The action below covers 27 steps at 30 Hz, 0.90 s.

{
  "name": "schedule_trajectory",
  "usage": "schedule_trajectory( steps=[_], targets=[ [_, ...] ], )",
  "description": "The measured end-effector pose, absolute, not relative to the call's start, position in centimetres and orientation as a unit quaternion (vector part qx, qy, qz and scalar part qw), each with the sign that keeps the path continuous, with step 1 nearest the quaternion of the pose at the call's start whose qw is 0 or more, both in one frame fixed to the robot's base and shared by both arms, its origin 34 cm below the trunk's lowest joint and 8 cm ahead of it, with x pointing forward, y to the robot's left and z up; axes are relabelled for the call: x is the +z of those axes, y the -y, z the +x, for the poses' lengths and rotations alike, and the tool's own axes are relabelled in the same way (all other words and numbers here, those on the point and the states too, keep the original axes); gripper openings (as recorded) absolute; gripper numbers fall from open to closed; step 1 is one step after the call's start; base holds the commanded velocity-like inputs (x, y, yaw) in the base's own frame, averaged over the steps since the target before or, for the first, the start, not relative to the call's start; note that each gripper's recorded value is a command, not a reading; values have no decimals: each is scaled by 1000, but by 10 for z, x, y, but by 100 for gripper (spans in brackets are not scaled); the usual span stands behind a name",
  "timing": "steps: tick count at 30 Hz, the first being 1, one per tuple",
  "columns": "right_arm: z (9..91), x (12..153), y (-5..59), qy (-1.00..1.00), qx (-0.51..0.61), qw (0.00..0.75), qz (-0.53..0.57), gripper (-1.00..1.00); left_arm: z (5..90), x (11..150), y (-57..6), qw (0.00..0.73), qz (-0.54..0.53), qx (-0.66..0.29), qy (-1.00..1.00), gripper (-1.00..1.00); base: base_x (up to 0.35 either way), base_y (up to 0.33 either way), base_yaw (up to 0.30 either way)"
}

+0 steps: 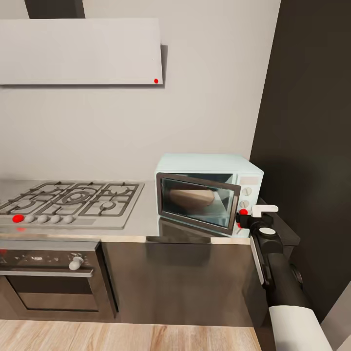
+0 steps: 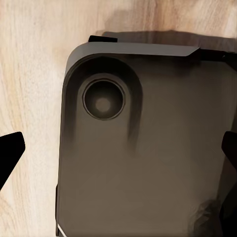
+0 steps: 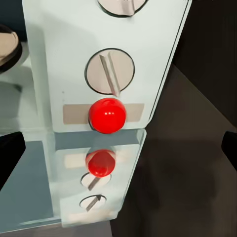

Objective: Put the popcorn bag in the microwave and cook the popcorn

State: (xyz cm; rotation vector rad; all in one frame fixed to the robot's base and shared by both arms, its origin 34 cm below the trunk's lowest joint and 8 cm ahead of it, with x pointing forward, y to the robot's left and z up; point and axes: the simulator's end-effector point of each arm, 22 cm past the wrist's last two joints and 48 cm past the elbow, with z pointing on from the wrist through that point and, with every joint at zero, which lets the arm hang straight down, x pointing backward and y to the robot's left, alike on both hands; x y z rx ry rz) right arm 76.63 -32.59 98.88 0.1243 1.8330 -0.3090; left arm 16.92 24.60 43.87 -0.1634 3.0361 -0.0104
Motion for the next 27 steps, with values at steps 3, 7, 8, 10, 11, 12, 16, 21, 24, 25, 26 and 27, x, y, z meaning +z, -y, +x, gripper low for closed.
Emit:
schedule_trajectory(
  steps=[3,7,8,10,11,12,16,21,24,25,26,27],
  targets=[
    [766,988,325,-790,-131,597,54,100,169,439,-246,51,-54,-3,-997,100,0,-55,0],
    [767,988,323,-790,-121,598,57,100,169,439,-246,50,-54,-3,-997,100,0,-177,0],
    [767,988,322,-790,-118,598,58,100,169,439,-246,50,-54,-3,-997,100,0,-74,0],
    [767,987,321,-791,-113,599,60,100,169,439,-246,51,-54,-3,-997,100,0,-31,0],
    [768,987,320,-791,-110,599,61,100,169,439,-246,51,-54,-3,-997,100,0,-12,0],
    [768,987,320,-791,-107,599,62,100,169,439,-246,51,-54,-3,-997,100,0,-8,0],
    [769,987,313,-791,-81,603,72,100,169,439,-246,51,-54,-3,-997,100,0,-1,0],
    [769,987,313,-791,-81,603,72,100,169,439,-246,51,-54,-3,-997,100,97,0,0],
    [769,987,313,-790,-81,603,72,100,169,439,-246,51,-54,-3,-997,100,172,0,0],
    [769,987,313,-790,-81,603,72,100,169,439,-246,51,-54,-3,-997,100,57,0,0],
    [769,987,313,-791,-81,603,72,100,169,439,-246,51,-54,-3,-997,100,36,0,0],
    [769,987,313,-791,-81,603,72,100,169,439,-246,51,-54,-3,-997,100,23,0,0]
  ],
)
